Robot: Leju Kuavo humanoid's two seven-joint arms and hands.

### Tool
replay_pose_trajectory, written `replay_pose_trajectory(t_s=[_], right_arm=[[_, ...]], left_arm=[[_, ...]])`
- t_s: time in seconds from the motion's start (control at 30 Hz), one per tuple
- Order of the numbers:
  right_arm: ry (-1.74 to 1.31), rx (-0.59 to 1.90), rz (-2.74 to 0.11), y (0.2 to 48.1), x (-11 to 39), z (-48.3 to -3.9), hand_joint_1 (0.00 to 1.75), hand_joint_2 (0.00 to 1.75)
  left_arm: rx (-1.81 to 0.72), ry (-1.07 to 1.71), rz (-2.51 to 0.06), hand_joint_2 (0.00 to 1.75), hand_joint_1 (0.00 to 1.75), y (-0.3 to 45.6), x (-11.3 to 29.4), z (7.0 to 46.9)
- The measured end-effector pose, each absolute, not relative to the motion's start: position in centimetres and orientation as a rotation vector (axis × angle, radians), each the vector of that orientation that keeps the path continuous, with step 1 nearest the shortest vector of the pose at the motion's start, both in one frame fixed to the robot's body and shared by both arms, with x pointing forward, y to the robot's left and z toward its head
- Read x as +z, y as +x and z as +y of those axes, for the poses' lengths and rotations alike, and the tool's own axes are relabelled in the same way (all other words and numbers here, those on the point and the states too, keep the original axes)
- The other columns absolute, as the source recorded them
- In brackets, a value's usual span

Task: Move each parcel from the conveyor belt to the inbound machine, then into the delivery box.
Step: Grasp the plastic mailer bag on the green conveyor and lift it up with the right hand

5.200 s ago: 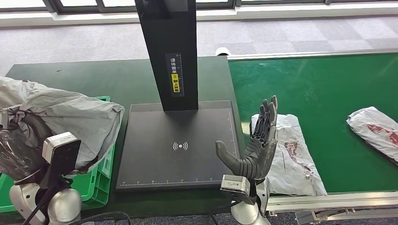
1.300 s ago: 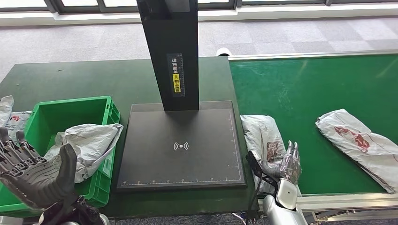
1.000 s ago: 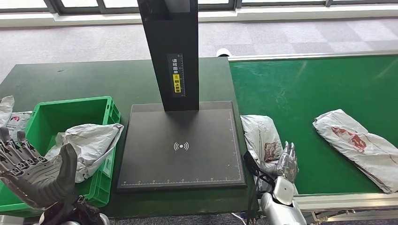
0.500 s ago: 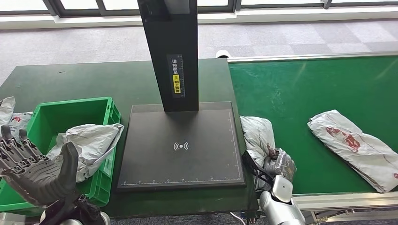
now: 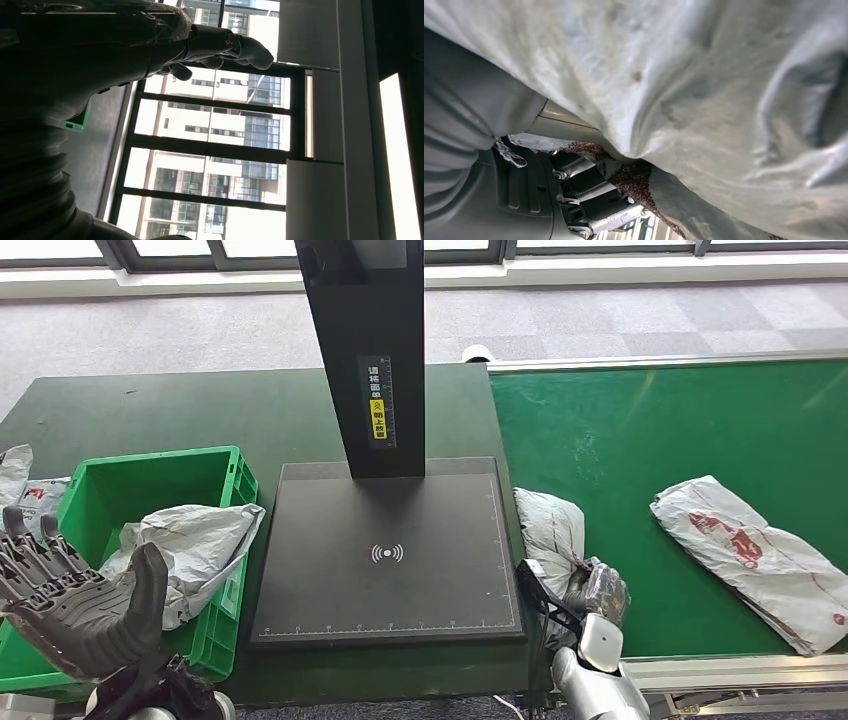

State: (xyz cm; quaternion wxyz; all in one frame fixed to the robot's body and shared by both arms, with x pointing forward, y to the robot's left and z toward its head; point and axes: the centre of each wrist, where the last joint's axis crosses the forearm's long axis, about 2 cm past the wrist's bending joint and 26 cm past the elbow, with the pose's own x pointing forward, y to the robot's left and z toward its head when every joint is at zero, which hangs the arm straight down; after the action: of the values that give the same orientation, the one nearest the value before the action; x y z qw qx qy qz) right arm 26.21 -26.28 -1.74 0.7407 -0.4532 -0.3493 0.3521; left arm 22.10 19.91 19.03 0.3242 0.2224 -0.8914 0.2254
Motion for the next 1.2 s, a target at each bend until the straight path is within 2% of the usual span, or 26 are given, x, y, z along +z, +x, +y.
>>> replay_pose_trajectory(t_s=[0.27,0.53,1.2], right_arm=[[-1.132,0.618,-1.058,24.5,-0.6,-26.3,1.75,1.75],[-1.254,0.419,-1.418,23.3,4.7,-26.6,1.75,1.75],[-1.413,0.216,-1.695,23.3,10.7,-28.9,1.75,1.75]], left_arm=[[0.581,0.592,-2.336,1.75,0.0,21.8,18.9,20.0],[0.577,0.598,-2.34,1.75,0.0,21.7,18.9,20.0],[0.577,0.6,-2.343,1.75,0.0,21.6,19.0,20.0]])
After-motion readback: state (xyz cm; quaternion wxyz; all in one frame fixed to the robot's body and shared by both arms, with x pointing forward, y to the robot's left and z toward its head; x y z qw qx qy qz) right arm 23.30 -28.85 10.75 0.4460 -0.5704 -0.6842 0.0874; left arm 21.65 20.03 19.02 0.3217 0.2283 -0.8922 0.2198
